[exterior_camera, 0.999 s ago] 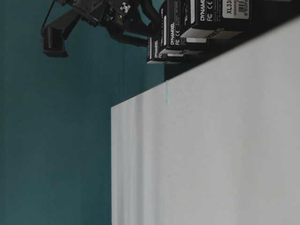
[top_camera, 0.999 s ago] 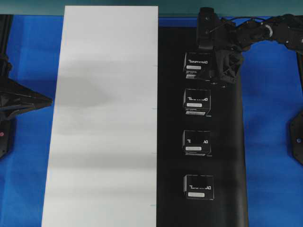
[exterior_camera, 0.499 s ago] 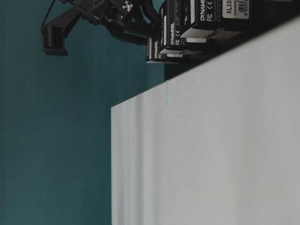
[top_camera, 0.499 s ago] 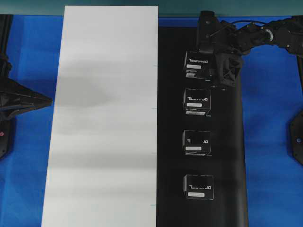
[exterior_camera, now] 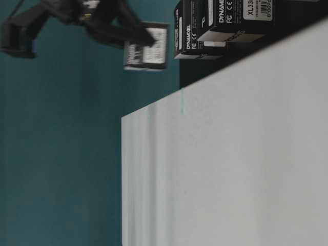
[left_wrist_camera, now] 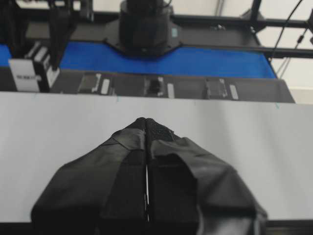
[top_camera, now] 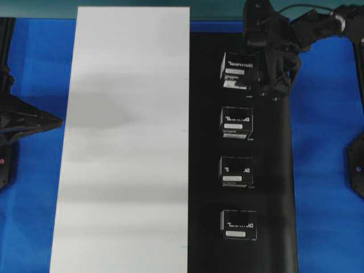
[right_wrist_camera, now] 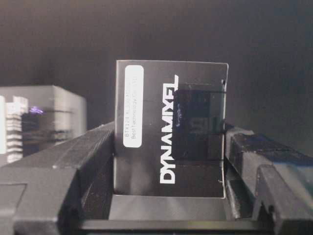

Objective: Place the box from the black base onto the white base.
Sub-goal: 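Lift the box and carry it left over the white base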

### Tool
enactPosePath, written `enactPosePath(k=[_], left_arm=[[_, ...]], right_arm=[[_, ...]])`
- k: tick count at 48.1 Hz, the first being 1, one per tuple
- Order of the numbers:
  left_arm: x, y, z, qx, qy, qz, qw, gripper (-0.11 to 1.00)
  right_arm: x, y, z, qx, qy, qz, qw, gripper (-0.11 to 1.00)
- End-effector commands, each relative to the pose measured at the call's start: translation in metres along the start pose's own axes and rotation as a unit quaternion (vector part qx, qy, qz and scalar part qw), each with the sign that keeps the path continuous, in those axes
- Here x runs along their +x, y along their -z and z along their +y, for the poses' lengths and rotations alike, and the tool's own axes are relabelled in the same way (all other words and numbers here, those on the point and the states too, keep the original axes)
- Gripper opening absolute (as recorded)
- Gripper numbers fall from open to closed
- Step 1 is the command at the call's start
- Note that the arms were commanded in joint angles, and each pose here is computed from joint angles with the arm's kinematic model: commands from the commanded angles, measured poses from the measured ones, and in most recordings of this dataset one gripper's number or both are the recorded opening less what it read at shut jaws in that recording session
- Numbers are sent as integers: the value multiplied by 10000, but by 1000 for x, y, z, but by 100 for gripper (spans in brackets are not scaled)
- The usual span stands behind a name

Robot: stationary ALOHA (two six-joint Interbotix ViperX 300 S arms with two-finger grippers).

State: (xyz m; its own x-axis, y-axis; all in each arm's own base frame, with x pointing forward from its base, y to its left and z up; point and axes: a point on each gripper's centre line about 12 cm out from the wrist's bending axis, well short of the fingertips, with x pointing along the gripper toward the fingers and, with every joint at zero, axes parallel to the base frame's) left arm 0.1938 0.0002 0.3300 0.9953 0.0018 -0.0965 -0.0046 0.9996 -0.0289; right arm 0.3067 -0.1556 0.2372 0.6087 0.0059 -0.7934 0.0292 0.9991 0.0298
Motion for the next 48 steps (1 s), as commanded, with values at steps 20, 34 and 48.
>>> enactPosePath(k=[20, 34, 48], left_arm=[[0, -9, -1, 0, 10, -123, 9999, -6], [0, -8, -1, 2, 32, -107, 9999, -6], [1, -8, -2, 12, 56, -106, 9999, -6]], right_arm=[[-23, -80, -1, -191, -476, -168, 9985, 59], [-10, -113, 3, -301, -516, -299, 9978, 59], [10, -121, 12, -262, -543, -225, 9979, 59]])
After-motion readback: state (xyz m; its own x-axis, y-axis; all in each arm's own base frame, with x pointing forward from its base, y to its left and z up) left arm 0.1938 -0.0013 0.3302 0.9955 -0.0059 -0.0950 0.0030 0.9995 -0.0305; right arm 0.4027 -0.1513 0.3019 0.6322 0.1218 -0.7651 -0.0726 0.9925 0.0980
